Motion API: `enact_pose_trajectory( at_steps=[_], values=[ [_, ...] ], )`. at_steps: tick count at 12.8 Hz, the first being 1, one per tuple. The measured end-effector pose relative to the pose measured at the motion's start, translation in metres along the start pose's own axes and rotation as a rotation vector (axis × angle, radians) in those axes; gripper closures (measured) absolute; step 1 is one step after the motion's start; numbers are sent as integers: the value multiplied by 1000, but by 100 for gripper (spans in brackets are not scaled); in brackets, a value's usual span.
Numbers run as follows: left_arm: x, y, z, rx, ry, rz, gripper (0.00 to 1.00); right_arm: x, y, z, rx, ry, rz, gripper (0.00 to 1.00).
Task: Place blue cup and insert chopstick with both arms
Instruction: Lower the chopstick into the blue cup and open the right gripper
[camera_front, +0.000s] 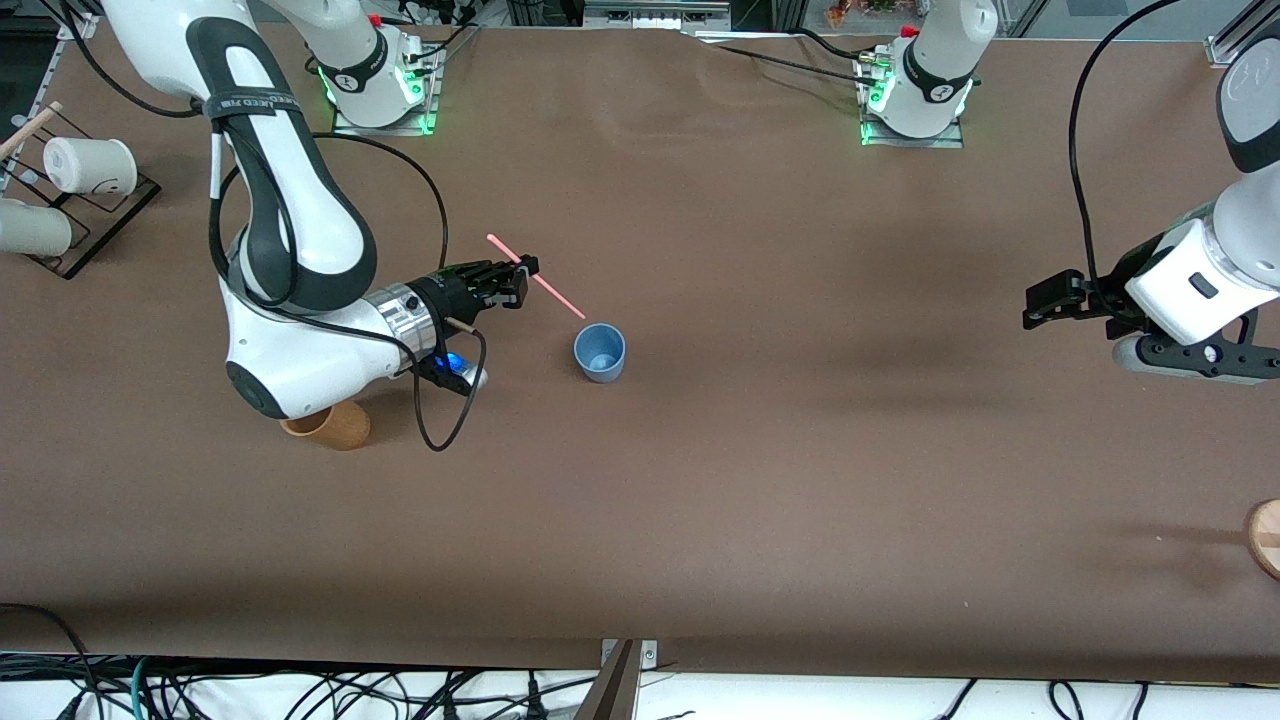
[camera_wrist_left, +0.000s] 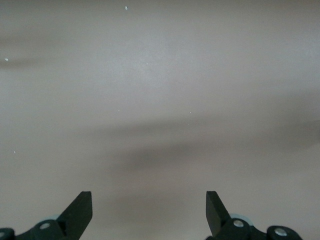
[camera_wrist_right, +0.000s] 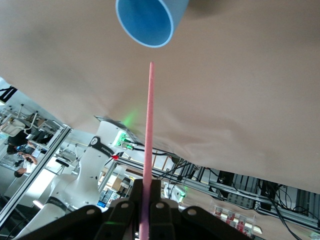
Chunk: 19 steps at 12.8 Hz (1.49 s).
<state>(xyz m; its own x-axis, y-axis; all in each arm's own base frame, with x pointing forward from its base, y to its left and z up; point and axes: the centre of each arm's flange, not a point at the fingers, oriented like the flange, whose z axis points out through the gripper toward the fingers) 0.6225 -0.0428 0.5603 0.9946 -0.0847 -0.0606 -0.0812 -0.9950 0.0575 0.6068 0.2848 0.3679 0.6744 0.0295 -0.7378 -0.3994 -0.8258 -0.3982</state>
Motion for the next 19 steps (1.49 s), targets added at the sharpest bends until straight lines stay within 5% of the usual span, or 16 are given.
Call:
enact_pose_trajectory(
  at_steps=[8, 13, 16, 19],
  values=[
    [0, 5, 1, -1, -1, 9, 0, 41, -13, 52, -49, 107, 12, 92],
    [0, 5, 0, -1, 0, 9, 0, 42, -17, 40, -95, 178, -11, 37],
    [0, 6, 0, -1, 0, 10, 0, 16, -36, 5, -166, 300, -76, 3],
    [0, 7, 0, -1, 1, 12, 0, -25, -44, -48, -293, 476, -164, 0]
  ],
)
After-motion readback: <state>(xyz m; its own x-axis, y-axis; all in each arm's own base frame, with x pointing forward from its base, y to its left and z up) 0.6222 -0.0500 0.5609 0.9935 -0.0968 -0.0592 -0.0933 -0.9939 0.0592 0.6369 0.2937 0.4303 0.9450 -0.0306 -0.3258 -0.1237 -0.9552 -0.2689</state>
